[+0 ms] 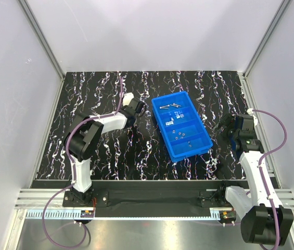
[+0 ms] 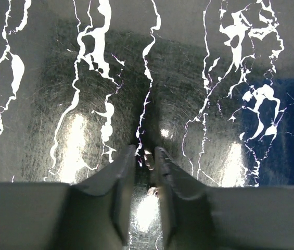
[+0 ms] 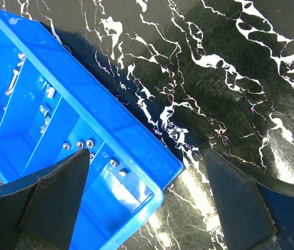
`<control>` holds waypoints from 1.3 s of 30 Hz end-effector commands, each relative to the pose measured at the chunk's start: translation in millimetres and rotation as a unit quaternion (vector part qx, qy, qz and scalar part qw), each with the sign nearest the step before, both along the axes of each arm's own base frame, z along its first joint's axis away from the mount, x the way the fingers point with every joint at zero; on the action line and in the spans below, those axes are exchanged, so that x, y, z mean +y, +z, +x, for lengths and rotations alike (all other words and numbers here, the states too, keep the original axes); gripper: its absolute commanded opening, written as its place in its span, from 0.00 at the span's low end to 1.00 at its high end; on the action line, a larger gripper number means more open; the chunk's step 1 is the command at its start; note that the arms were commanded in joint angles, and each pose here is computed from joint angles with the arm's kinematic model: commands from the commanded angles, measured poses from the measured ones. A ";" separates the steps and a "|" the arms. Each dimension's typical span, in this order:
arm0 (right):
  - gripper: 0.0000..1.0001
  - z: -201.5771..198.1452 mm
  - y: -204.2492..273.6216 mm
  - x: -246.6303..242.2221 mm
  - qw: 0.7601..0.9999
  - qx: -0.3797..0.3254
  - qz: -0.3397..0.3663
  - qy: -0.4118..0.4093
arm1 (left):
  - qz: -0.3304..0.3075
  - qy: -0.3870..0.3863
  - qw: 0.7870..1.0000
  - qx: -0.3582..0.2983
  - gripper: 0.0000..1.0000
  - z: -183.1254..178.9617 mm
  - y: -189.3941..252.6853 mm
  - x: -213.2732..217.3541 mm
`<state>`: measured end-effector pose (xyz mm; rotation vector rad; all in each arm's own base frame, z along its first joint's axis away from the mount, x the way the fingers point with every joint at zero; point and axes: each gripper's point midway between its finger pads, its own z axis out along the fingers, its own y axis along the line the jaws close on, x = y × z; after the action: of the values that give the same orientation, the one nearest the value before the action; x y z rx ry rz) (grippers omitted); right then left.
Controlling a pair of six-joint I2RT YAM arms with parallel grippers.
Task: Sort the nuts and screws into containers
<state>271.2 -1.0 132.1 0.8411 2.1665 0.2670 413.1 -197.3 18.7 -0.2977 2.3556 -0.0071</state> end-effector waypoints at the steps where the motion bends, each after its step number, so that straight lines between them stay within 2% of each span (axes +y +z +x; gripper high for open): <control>1: 1.00 5.1 7.2 -1.9 1.000 -0.016 -0.009 0.000 | -0.008 0.004 1.000 0.005 0.17 -3.4 -10.3 -0.5; 6: 1.00 4.1 6.7 -3.0 1.000 -0.015 -0.011 -0.002 | -0.010 -0.003 1.000 0.003 0.03 -6.1 -11.4 -1.4; 9: 1.00 4.5 7.8 -3.2 1.000 -0.015 -0.010 -0.004 | -0.032 -0.023 0.999 -0.025 0.02 -3.6 11.0 -9.0; 13: 1.00 4.5 8.5 -4.3 1.000 -0.014 -0.013 -0.005 | -0.078 -0.091 0.989 -0.087 0.03 -6.8 74.2 -34.6; 17: 1.00 3.3 8.3 -5.0 1.000 -0.015 -0.011 -0.011 | -0.116 -0.172 0.967 -0.148 0.03 -31.1 128.5 -81.7; 20: 1.00 3.0 8.6 -4.2 1.000 -0.018 -0.008 -0.012 | -0.142 -0.263 0.938 -0.175 0.03 -74.4 161.6 -144.9; 22: 1.00 3.5 9.9 -4.0 1.000 -0.021 -0.008 -0.011 | -0.153 -0.302 0.923 -0.186 0.04 -90.6 172.4 -172.1; 25: 1.00 1.9 8.9 -3.8 1.000 -0.018 -0.009 -0.008 | -0.165 -0.367 0.896 -0.190 0.04 -120.0 177.0 -217.3; 31: 1.00 -2.6 9.7 -7.1 1.000 -0.017 -0.021 -0.011 | -0.169 -0.439 0.867 -0.163 0.04 -149.9 157.6 -267.2; 35: 1.00 -2.7 9.7 -7.4 1.000 -0.018 -0.021 -0.011 | -0.138 -0.458 0.867 -0.141 0.05 -157.1 130.3 -278.8; 37: 1.00 -2.9 9.0 -7.1 1.000 -0.017 -0.021 -0.011 | -0.123 -0.457 0.871 -0.128 0.09 -156.9 116.1 -279.1; 39: 1.00 -1.8 10.4 -7.0 1.000 -0.019 -0.021 -0.009 | -0.114 -0.456 0.873 -0.129 0.17 -152.9 118.5 -279.8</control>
<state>269.5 -4.5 139.4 0.8405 2.1322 0.2517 253.7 -462.5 108.4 0.6740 2.0897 -0.7103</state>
